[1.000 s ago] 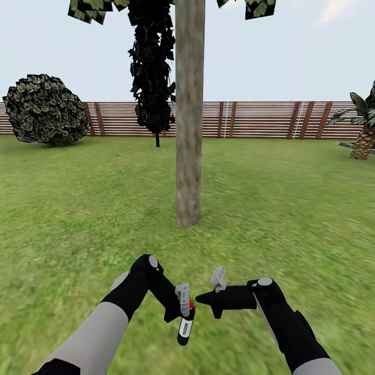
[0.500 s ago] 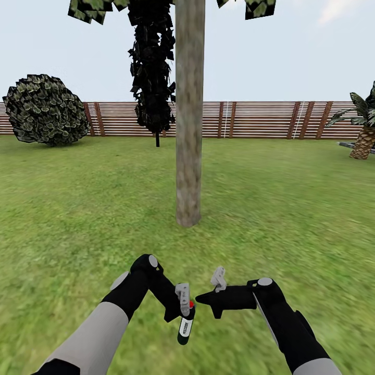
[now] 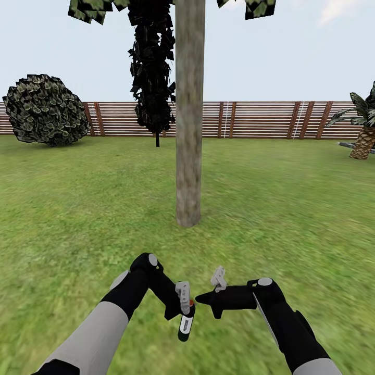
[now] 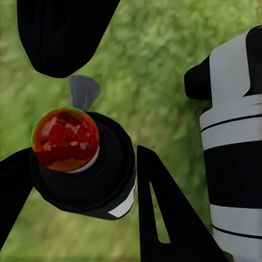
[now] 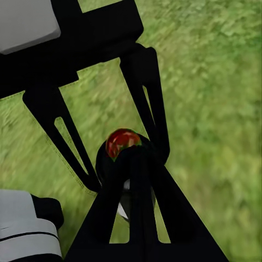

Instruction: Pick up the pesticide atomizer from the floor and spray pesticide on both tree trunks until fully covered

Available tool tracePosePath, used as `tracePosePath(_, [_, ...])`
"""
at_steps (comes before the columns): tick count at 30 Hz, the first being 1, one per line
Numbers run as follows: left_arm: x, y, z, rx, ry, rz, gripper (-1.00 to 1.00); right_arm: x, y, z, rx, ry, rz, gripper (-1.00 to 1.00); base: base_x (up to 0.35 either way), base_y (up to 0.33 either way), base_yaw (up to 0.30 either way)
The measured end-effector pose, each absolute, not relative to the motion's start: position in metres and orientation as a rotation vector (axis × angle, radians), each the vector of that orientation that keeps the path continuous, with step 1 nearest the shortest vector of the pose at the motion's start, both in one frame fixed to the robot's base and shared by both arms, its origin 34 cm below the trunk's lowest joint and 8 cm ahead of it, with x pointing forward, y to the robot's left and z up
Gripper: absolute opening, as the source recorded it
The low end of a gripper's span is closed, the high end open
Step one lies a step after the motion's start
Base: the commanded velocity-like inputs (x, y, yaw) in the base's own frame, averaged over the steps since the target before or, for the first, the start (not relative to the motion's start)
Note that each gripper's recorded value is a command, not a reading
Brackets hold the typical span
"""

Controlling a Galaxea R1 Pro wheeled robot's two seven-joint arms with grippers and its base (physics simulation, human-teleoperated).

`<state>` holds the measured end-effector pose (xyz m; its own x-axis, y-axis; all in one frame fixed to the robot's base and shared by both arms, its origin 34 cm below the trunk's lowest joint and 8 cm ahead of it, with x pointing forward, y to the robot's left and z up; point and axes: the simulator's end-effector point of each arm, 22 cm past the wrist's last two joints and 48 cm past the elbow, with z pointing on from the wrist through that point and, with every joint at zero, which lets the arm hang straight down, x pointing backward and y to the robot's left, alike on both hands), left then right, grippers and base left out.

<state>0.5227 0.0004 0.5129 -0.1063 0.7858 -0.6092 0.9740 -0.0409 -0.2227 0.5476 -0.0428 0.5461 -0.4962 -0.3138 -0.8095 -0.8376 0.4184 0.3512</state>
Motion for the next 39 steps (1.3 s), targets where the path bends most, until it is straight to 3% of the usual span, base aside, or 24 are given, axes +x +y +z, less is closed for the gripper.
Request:
tracePosePath(18, [0.522, 0.004, 0.509, 1.881, 1.957, -0.881, -1.00, 0.548, -0.043, 0.546, -0.972, 2.014, 1.016, -1.00, 0.000, 0.000, 0.000])
tracePosePath(28, [0.541, 0.118, 0.466, 1.984, 2.211, -0.538, -1.00, 0.547, -0.042, 0.546, -0.974, 2.014, 1.017, -1.00, 0.000, 0.000, 0.000])
tracePosePath(31, [0.555, 0.133, 0.472, 1.806, 2.239, -0.594, -1.00, 0.547, -0.043, 0.545, -0.975, 2.015, 1.017, -1.00, 0.000, 0.000, 0.000])
tracePosePath(35, [0.616, 0.141, 0.502, 1.275, 2.183, -0.659, -1.00, 0.548, -0.045, 0.545, -0.971, 2.018, 1.013, -1.00, 0.000, 0.000, 0.000])
tracePosePath(39, [0.637, 0.147, 0.511, 1.123, 2.161, -0.631, -1.00, 0.550, -0.049, 0.544, -0.959, 2.016, 1.007, -1.00, 0.000, 0.000, 0.000])
